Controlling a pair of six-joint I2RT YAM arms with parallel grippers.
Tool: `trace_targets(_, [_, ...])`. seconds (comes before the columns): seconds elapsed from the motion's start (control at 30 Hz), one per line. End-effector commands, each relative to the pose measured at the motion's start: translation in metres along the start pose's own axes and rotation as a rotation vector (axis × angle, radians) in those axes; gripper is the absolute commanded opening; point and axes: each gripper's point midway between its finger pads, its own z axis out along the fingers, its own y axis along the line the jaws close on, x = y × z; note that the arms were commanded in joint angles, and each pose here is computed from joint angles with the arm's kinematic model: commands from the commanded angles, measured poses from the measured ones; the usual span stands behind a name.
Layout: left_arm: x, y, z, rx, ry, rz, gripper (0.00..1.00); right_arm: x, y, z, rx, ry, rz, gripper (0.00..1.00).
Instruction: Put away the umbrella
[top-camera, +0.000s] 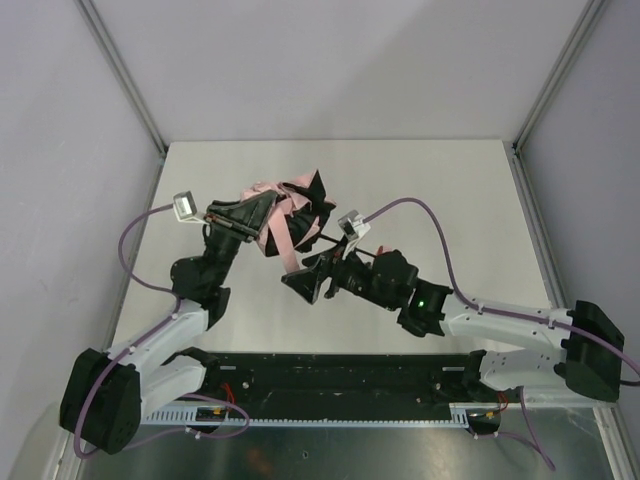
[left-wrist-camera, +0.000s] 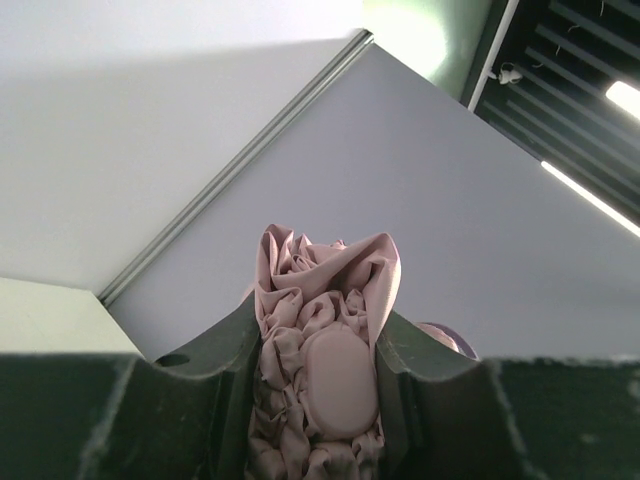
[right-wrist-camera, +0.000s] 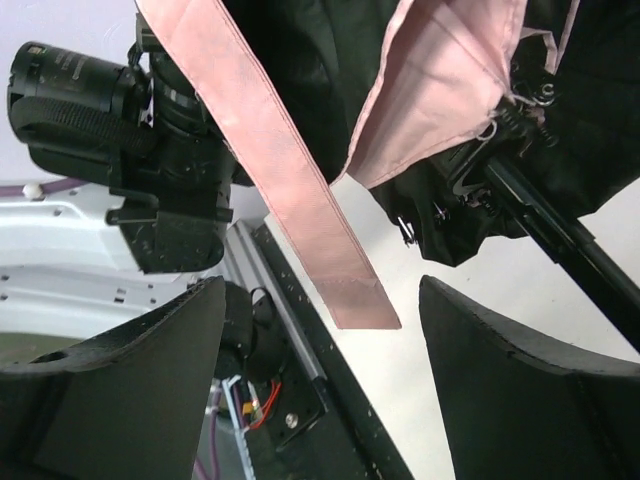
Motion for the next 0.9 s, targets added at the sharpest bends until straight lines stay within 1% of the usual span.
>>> trace_targets(0.0, [-0.040, -0.077, 0.004, 0.251, -0.136, -0.028, 0.00, -0.026, -0.004, 0.009, 0.072, -0.155, -0.061, 0.81])
trace_targets(0.07, [-0.040, -0.080, 0.004, 0.260, -0.134, -0.031, 0.00, -0.022, -0.004, 0.010, 0.076, -0.148, -0.080, 0.80])
trace_targets(0.1, [-0.040, -0.081, 0.004, 0.263, -0.131, -0.031, 0.00, -0.021, -0.001, 0.011, 0.057, -0.143, -0.088, 0.77])
trace_targets(0.27, [-0.039, -0.082, 0.004, 0.272, -0.126, -0.042, 0.00, -0.016, 0.021, 0.017, -0.055, -0.146, -0.129, 0.62])
trace_targets(0.33, [-0.039, -0.082, 0.005, 0.273, -0.127, -0.043, 0.00, -0.017, 0.025, 0.019, -0.078, -0.156, -0.136, 0.50])
trace_targets(0.37, [-0.039, -0.082, 0.005, 0.274, -0.128, -0.040, 0.00, -0.016, 0.026, 0.020, -0.084, -0.156, -0.136, 0.42])
trace_targets(0.43, [-0.038, -0.082, 0.005, 0.277, -0.126, -0.024, 0.00, -0.014, 0.028, 0.019, -0.091, -0.139, -0.140, 0.19])
trace_targets(0.47, [-0.038, -0.082, 0.006, 0.278, -0.124, -0.008, 0.00, -0.013, 0.027, 0.016, -0.076, -0.121, -0.141, 0.09])
trace_targets(0.5, [-0.037, -0.081, 0.006, 0.279, -0.123, 0.014, 0.00, -0.013, 0.026, 0.012, -0.055, -0.101, -0.144, 0.05])
trace_targets(0.6, [-0.034, -0.078, 0.006, 0.275, -0.108, 0.108, 0.00, -0.012, 0.017, -0.013, 0.039, -0.020, -0.188, 0.01])
trace_targets(0.67, [-0.029, -0.073, 0.008, 0.259, -0.083, 0.184, 0.00, -0.011, 0.010, -0.033, 0.114, 0.046, -0.236, 0.00])
trace_targets(0.77, [-0.019, -0.065, 0.011, 0.236, -0.030, 0.314, 0.00, -0.005, -0.005, -0.059, 0.232, 0.191, -0.317, 0.00])
trace_targets(0.83, [-0.015, -0.059, 0.011, 0.225, -0.010, 0.388, 0.00, -0.002, -0.007, -0.071, 0.306, 0.277, -0.390, 0.00])
trace_targets(0.87, [-0.013, -0.056, 0.011, 0.218, 0.000, 0.427, 0.00, -0.004, -0.005, -0.075, 0.342, 0.300, -0.429, 0.00])
